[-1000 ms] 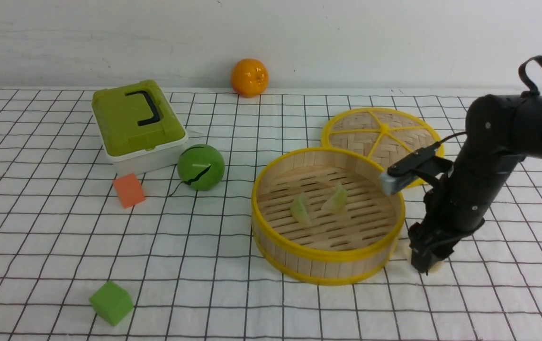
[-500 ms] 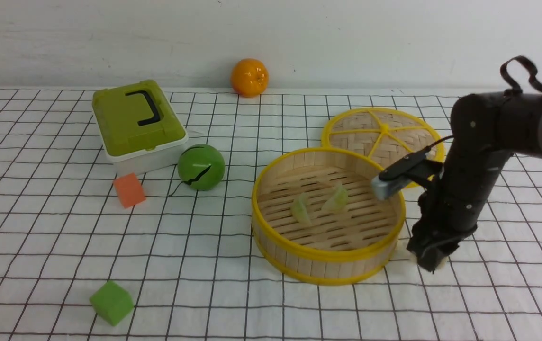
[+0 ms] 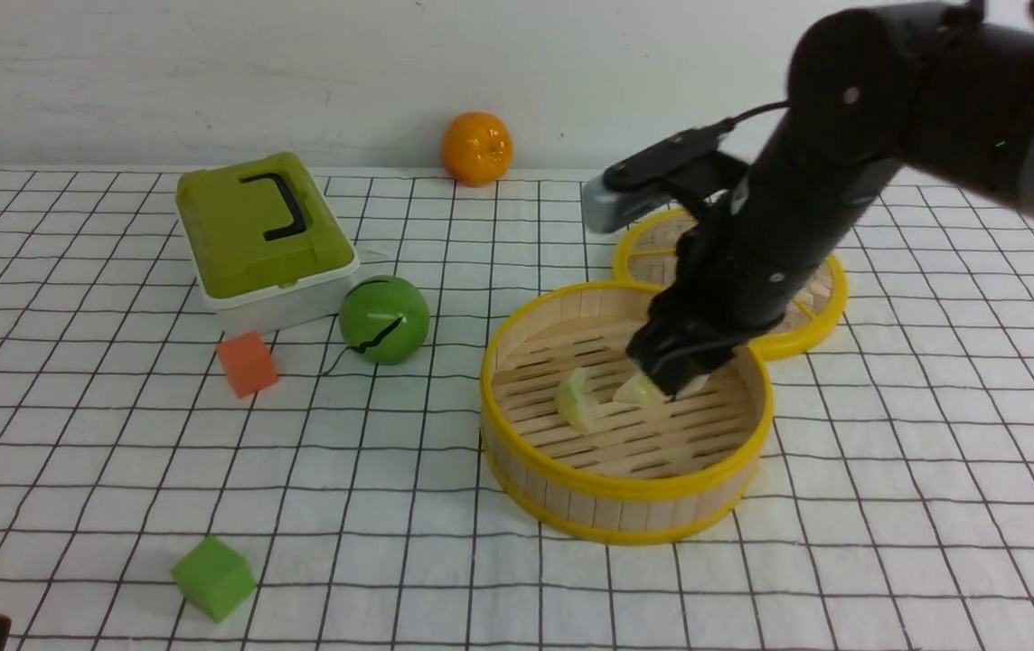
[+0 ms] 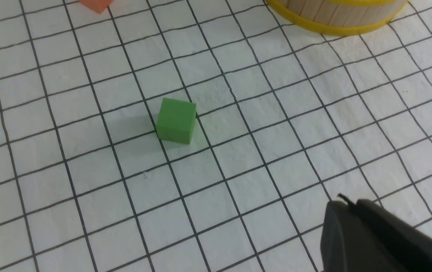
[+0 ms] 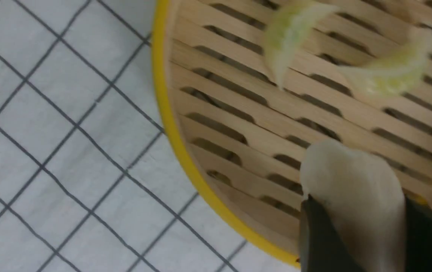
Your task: Put the dumplings into the steamer on the table with the white tablecloth.
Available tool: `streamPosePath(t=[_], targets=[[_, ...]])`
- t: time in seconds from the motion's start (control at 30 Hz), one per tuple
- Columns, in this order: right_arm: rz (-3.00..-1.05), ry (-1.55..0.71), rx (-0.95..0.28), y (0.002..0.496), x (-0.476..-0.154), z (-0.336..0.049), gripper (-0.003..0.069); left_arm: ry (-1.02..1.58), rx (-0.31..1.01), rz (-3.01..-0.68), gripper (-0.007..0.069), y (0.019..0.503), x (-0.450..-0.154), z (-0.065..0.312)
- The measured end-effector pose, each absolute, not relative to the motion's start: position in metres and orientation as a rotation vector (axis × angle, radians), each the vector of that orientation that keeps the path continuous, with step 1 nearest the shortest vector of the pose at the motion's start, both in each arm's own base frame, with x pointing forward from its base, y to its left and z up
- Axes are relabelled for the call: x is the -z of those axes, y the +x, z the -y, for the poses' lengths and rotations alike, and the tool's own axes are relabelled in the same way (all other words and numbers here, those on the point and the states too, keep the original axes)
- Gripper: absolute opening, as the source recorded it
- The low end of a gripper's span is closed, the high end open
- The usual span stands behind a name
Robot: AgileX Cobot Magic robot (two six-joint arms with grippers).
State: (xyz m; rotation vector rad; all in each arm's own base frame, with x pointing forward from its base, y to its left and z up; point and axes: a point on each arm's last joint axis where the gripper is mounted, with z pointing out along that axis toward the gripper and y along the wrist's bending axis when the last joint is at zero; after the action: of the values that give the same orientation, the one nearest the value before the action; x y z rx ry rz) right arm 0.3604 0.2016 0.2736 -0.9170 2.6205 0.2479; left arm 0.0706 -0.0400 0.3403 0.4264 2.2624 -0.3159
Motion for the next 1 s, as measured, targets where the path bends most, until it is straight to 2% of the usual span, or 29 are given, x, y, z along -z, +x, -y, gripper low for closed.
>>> streamPosePath(t=[0.13,0.33,0.4,0.5,0.6,0.77,0.9,1.0], targets=[[-2.653,-0.924,-0.201,0.368,-0.236,-0.224,0.0237,0.429,0.296,-2.291,0.0021,0.069,-0.338,0.038],[-2.751,-0.766,-0.104,0.380,-0.196,-0.227,0.0237,0.449,0.225,-2.373,0.0030,0.063,-0.331,0.031],[-2.764,-0.713,-0.095,0.381,-0.196,-0.226,0.0275,0.456,0.228,-2.355,0.0032,0.058,-0.328,0.027],[-2.778,-0.684,-0.087,0.380,-0.200,-0.225,0.0393,0.447,0.257,-2.299,0.0037,0.049,-0.318,0.021],[-2.784,-0.683,-0.083,0.373,-0.217,-0.221,0.0467,0.434,0.292,-2.246,0.0038,0.042,-0.306,0.016],[-2.732,-0.671,-0.104,0.361,-0.256,-0.213,0.0482,0.376,0.353,-2.183,0.0038,0.033,-0.294,0.010],[-2.623,-0.645,-0.147,0.339,-0.302,-0.201,0.0449,0.311,0.421,-2.115,0.0040,0.027,-0.290,0.005],[-2.480,-0.609,-0.200,0.307,-0.343,-0.181,0.0358,0.284,0.451,-2.079,0.0043,0.023,-0.290,0.003]])
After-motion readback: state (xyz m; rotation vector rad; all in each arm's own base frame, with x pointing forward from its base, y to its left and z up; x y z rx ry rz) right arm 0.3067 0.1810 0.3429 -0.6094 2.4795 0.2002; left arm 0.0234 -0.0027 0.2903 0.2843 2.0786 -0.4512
